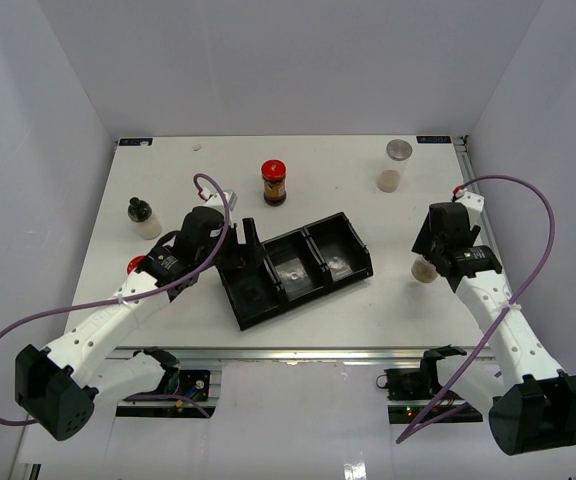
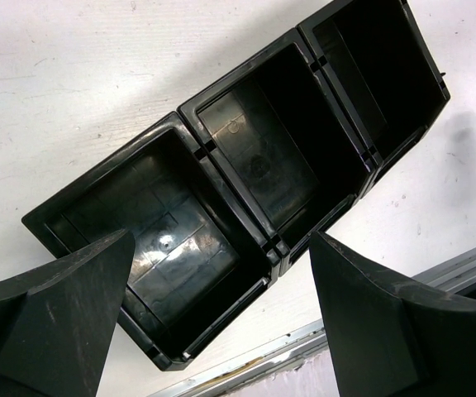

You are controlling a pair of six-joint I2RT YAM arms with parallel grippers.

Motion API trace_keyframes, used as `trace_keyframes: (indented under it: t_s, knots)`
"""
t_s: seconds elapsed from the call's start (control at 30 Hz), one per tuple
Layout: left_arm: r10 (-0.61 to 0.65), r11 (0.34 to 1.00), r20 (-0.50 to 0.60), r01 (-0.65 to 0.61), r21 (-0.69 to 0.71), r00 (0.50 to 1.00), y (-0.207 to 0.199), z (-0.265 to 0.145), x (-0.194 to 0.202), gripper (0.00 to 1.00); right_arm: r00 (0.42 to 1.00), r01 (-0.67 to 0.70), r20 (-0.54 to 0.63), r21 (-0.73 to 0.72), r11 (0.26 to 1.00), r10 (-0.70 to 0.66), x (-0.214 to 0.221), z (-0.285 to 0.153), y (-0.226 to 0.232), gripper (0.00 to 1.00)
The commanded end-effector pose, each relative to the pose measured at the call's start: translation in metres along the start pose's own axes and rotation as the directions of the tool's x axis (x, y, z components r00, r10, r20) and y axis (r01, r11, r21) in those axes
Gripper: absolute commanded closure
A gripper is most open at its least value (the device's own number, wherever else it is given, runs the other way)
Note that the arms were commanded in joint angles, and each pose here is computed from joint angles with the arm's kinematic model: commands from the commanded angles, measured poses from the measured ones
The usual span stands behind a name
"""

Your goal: Organize the condiment bottles

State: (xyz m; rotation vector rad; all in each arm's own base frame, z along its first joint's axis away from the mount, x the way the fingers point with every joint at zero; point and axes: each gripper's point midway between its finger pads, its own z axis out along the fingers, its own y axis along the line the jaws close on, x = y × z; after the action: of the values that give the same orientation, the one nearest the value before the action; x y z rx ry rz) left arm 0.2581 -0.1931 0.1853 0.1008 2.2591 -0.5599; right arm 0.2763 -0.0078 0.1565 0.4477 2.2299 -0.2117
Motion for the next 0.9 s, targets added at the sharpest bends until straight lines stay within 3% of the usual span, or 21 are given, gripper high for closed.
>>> trace_keyframes:
  t_s: [0.0, 0.2, 0.3, 0.5, 0.87]
  knots:
    - [-0.015, 1.0, 0.049, 0.015, 0.008, 0.999, -0.007, -0.004, -0.021, 0.02, 0.992, 0.085, 0.11, -0.159, 0.984, -0.068, -0.05, -0.014, 0.036, 0.92]
    - [-0.035, 0.999, 0.045, 0.035, -0.003, 0.998, -0.009, 0.003, -0.03, 0.02, 0.965, 0.206, 0.233, -0.404, 0.892, -0.117, -0.093, -0.049, 0.119, 0.92]
    - [-0.061, 0.998, 0.048, 0.063, -0.03, 0.997, -0.002, 0.007, -0.038, 0.03, 0.939, 0.295, 0.3, -0.461, 0.837, -0.166, -0.102, -0.07, 0.168, 0.92]
    - [-0.131, 0.988, 0.102, 0.138, -0.069, 0.986, 0.019, 0.002, -0.057, 0.03, 0.916, 0.359, 0.352, -0.508, 0.783, -0.191, -0.1, -0.073, 0.219, 0.92]
    - [-0.187, 0.981, 0.154, 0.193, -0.023, 0.97, 0.038, -0.017, -0.083, 0.03, 0.909, 0.382, 0.38, -0.599, 0.704, -0.17, -0.054, -0.046, 0.246, 0.92]
